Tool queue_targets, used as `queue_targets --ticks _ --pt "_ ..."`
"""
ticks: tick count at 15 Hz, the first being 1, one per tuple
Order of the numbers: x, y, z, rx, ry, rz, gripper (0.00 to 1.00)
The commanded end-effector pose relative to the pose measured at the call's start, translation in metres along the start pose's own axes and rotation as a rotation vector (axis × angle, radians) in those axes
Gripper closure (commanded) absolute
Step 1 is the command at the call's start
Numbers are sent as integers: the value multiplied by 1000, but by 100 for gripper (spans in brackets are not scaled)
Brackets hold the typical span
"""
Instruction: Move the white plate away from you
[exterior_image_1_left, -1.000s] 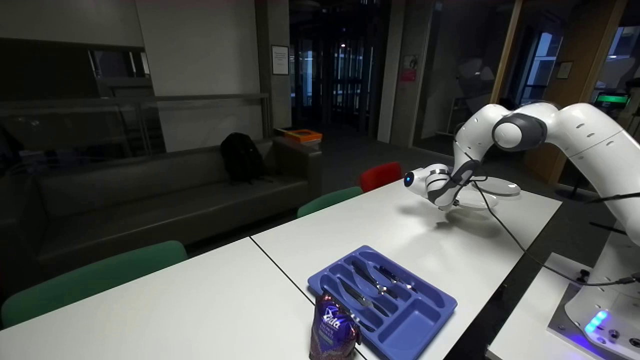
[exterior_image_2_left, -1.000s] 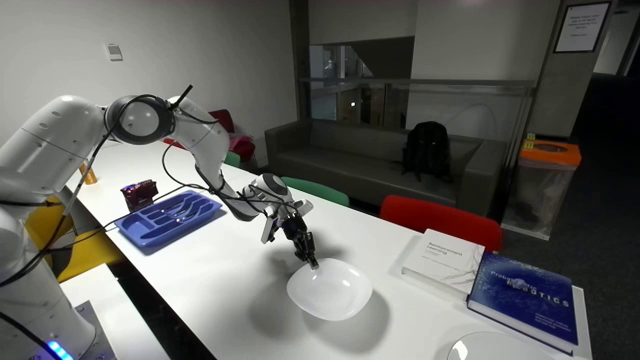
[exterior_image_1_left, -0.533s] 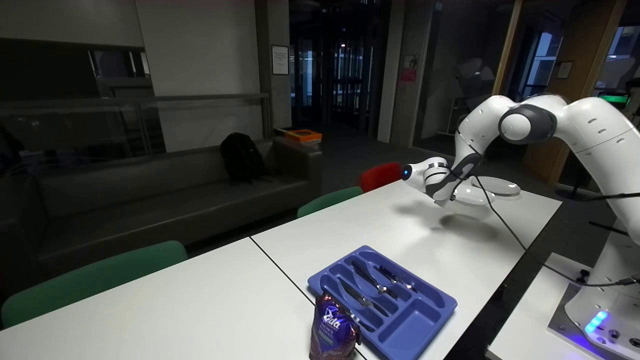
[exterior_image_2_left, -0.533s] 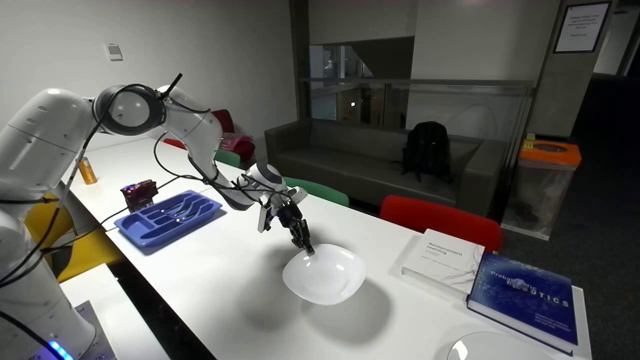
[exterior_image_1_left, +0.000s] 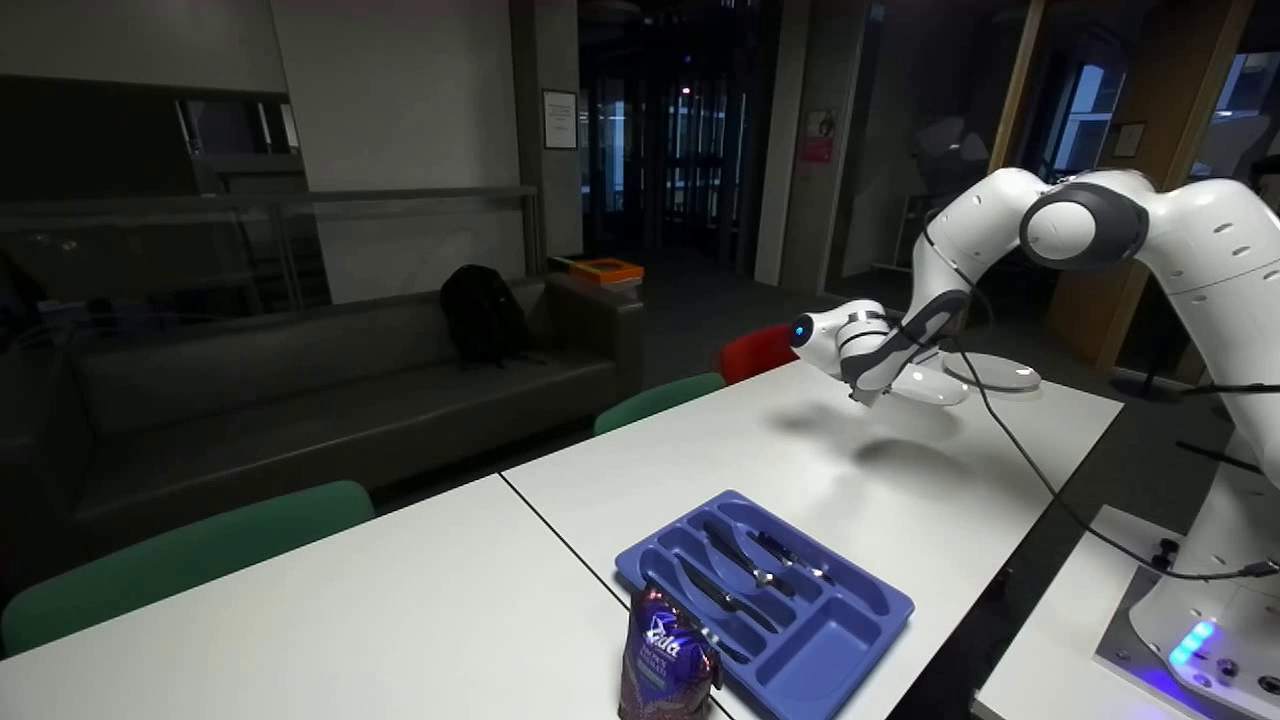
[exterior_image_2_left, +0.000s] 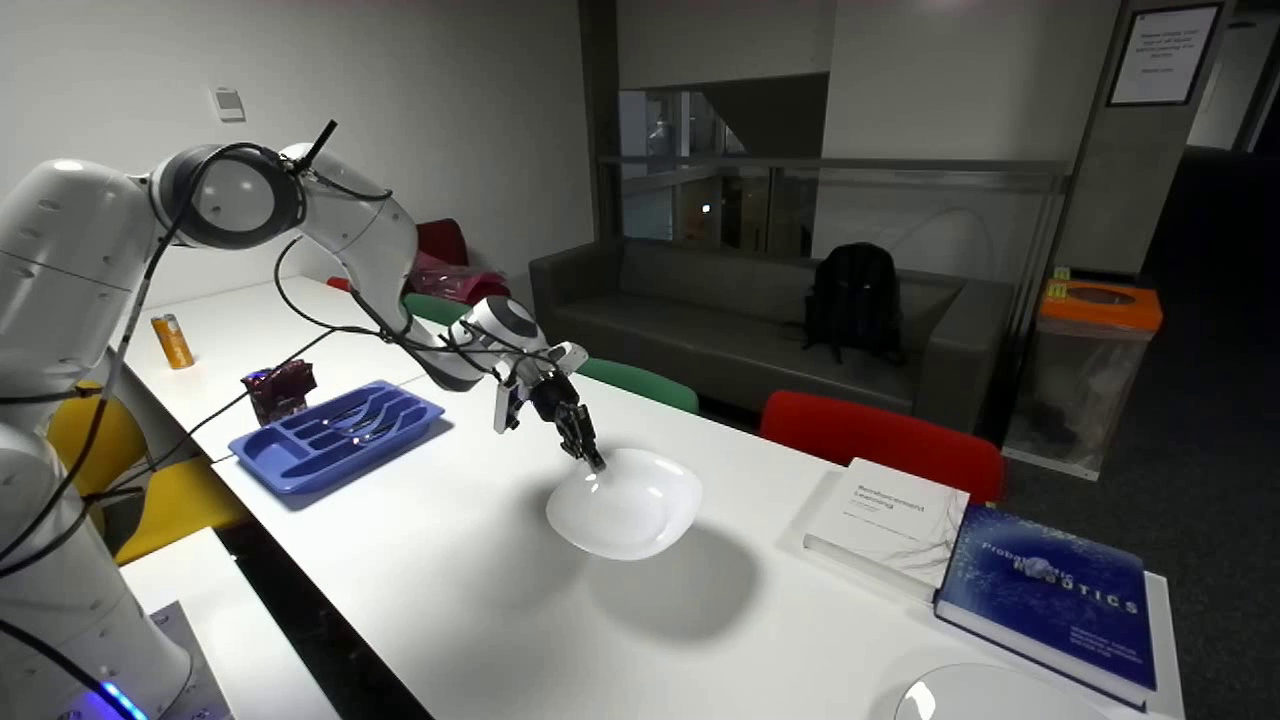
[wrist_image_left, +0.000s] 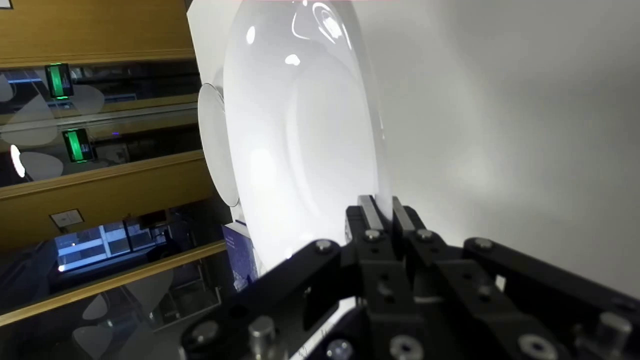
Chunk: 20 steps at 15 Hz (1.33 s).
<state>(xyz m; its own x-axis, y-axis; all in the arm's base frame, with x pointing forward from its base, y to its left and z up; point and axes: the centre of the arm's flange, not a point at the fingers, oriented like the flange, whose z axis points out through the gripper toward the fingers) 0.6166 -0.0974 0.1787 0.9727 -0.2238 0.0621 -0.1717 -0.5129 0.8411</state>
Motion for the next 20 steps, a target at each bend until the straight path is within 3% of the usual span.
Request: queue_targets --ticks 1,13,20 --pt "-12 11 -38 -31 12 -8 98" --pt "-2 -49 -111 70 102 -148 98" --pt "16 -107 -115 99 126 -168 98"
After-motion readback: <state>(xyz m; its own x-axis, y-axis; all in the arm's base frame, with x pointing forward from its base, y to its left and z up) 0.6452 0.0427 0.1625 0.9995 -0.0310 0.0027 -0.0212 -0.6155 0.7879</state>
